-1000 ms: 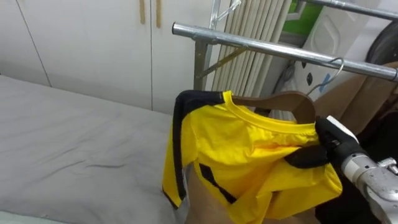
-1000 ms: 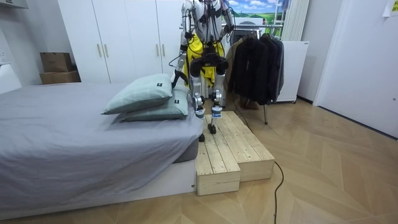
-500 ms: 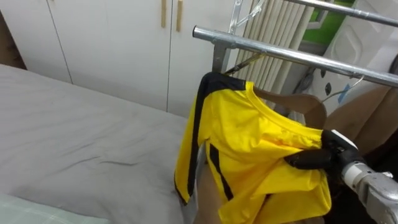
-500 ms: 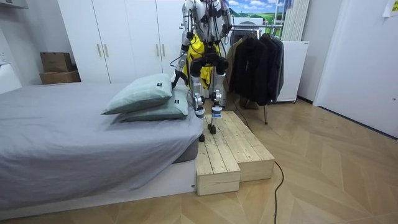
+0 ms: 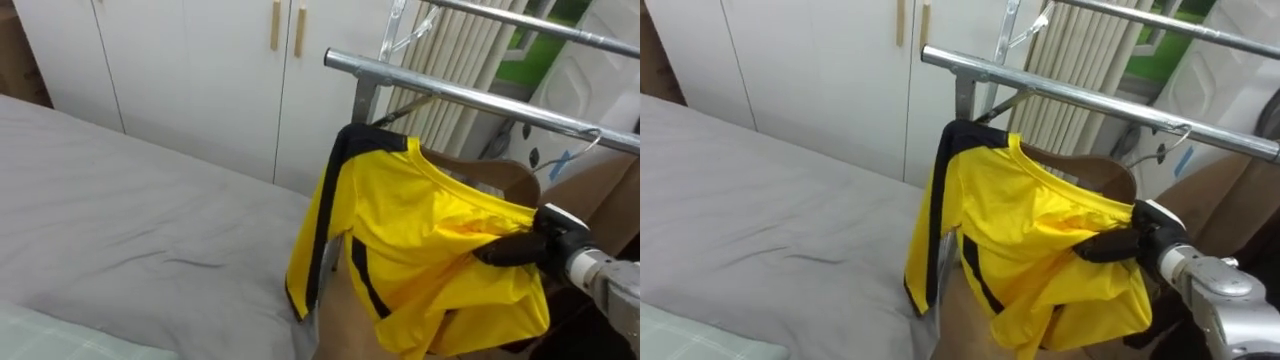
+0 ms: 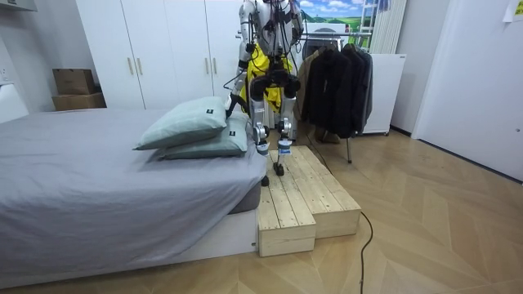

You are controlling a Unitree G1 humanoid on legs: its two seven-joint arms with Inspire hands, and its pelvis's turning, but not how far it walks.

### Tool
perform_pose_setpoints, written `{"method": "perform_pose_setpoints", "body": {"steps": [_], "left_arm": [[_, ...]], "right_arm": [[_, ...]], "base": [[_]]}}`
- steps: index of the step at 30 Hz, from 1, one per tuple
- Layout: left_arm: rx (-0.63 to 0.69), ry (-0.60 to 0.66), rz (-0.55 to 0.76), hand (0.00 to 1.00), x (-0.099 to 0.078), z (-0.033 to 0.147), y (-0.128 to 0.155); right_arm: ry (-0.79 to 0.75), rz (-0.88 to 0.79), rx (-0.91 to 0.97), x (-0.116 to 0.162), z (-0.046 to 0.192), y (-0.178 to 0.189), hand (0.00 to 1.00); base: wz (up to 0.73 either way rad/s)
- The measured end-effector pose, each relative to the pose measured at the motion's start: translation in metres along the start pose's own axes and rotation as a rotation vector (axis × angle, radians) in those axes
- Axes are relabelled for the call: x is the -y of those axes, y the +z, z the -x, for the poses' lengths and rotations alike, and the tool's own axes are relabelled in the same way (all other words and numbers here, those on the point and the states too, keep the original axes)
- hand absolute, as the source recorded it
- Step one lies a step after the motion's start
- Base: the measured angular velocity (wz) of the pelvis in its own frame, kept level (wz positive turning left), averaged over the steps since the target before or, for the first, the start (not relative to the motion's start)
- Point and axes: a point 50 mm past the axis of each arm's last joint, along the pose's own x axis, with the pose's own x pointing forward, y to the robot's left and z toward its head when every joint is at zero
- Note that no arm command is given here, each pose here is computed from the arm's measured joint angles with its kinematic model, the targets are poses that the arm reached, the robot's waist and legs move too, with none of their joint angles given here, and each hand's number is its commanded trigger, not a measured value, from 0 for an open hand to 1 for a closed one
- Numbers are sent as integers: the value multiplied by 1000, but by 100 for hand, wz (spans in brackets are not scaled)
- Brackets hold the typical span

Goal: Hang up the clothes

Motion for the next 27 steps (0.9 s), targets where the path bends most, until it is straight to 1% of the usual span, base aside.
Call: {"method": "perform_pose_setpoints", "body": {"steps": [8, 17, 27], "left_arm": [[12, 0, 0, 0, -2, 0, 1], [1, 9, 10, 0, -4, 0, -3], [-6, 19, 11, 0, -7, 0, -5]], "right_arm": [[-48, 53, 19, 19, 4, 15, 100], [-61, 98, 25, 21, 4, 21, 100], [-56, 107, 22, 25, 6, 22, 100]], "base": [[0], [0], [0]]}}
